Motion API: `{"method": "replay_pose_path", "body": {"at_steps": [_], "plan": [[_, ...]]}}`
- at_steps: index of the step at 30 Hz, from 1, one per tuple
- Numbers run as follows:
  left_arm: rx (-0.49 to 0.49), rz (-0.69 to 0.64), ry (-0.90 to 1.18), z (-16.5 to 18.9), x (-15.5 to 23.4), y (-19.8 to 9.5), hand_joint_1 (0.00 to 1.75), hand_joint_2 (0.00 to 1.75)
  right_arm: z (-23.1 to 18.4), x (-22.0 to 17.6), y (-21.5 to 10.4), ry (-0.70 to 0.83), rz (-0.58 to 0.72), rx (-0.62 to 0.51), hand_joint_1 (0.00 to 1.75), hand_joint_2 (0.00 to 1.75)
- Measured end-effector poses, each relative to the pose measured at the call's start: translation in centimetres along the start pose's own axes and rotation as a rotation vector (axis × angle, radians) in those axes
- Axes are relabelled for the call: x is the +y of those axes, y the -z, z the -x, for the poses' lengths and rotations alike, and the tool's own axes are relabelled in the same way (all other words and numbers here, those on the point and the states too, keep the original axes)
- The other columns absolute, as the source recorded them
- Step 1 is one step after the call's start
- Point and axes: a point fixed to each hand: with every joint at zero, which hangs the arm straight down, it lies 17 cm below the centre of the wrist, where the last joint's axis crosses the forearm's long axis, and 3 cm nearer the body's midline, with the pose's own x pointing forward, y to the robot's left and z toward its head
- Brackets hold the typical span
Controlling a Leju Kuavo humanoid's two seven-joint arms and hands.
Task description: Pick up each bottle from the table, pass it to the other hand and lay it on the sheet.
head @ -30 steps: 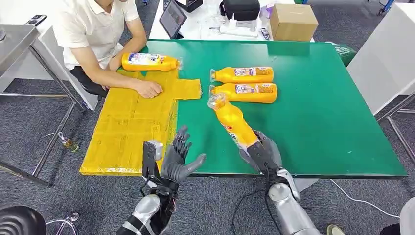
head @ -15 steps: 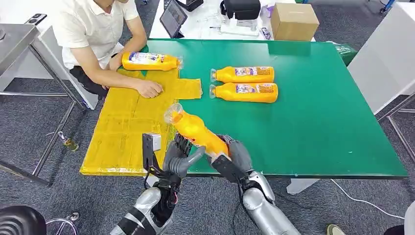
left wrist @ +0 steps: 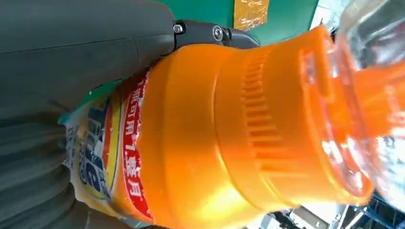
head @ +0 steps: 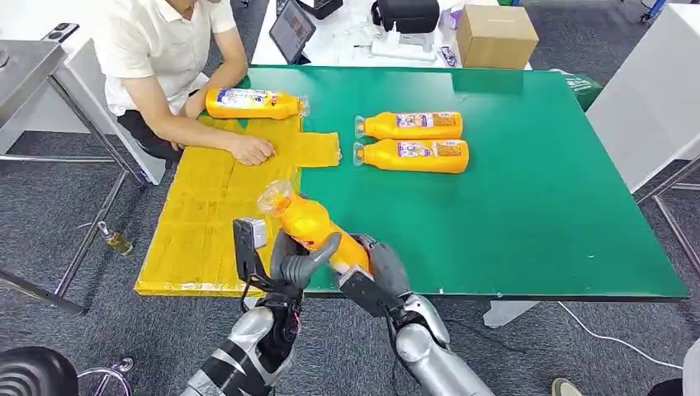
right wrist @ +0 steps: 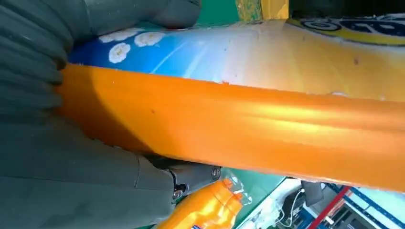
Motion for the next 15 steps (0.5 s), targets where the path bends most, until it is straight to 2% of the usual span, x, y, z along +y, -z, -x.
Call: {"method": "replay_pose_path", "body": {"at_steps": [4,5,6,7,8,15], "plan": [[0.009,0.032,-0.006,0.3,-0.6,0.1,1.75,1.75,-0.2,0.3,0.0,0.001,-0.006,-0.005,1.66,1.75],[0.013,0.040,-0.009,0.3,-0.7,0.2,1.75,1.75,-0.3,0.3,0.0,0.000,-0.004,-0.006,1.50,1.75],[0.019,0.049,-0.012,0.4,-0.8,0.2,1.75,1.75,-0.3,0.3,0.0,-0.002,-0.001,-0.006,1.45,1.75],[0.027,0.056,-0.018,0.6,-0.9,0.2,1.75,1.75,-0.3,0.2,0.0,-0.003,0.002,-0.006,0.31,1.75],[0.034,0.062,-0.025,0.7,-1.0,0.2,1.75,1.75,-0.3,0.2,0.0,-0.004,0.005,-0.006,0.00,1.75],[0.075,0.096,-0.078,1.4,-1.5,0.1,1.75,1.75,-1.7,0.1,0.2,-0.009,0.027,-0.059,0.00,1.75]]}}
